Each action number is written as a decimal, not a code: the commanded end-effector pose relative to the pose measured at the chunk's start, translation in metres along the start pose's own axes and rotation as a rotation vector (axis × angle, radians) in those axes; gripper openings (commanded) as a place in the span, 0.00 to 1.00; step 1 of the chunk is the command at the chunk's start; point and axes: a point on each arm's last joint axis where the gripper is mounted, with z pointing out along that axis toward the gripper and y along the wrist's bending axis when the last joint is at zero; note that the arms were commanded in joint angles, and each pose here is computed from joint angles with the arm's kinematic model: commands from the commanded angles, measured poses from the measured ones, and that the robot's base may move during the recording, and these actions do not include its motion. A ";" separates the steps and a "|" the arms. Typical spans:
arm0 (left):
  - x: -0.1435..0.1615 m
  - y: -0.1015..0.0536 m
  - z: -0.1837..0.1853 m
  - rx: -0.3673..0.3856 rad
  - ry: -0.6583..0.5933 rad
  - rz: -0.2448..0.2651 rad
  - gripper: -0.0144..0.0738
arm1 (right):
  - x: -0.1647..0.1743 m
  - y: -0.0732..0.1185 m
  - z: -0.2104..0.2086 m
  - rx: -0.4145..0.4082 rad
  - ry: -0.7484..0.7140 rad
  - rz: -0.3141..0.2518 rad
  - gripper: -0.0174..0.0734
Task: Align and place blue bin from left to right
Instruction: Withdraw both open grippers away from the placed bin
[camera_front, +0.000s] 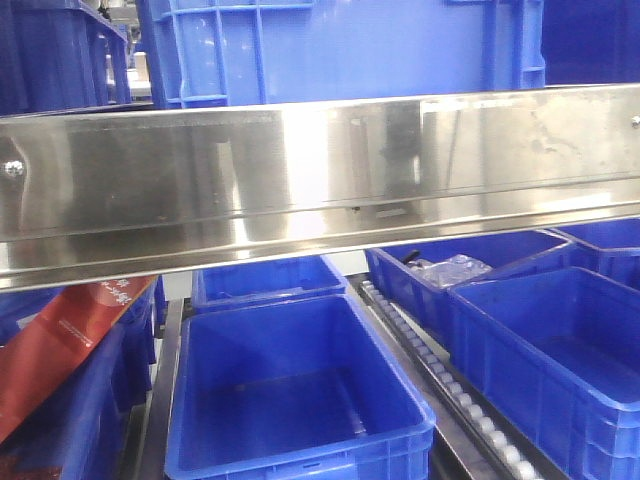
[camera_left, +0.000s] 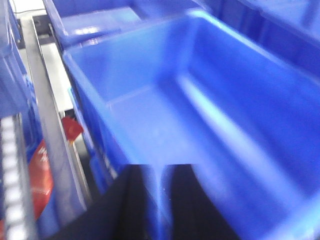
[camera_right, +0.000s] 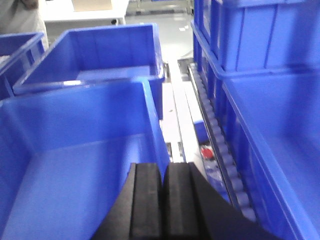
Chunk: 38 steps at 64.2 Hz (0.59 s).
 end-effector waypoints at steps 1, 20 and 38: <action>0.008 0.001 -0.010 0.002 0.008 0.024 0.17 | -0.002 -0.001 -0.009 0.011 -0.014 -0.020 0.11; 0.052 0.010 -0.036 0.028 -0.106 0.047 0.17 | 0.035 -0.003 0.016 0.009 0.042 -0.082 0.11; 0.116 0.023 -0.060 0.043 -0.258 0.092 0.17 | 0.092 -0.007 -0.019 -0.001 -0.116 -0.085 0.11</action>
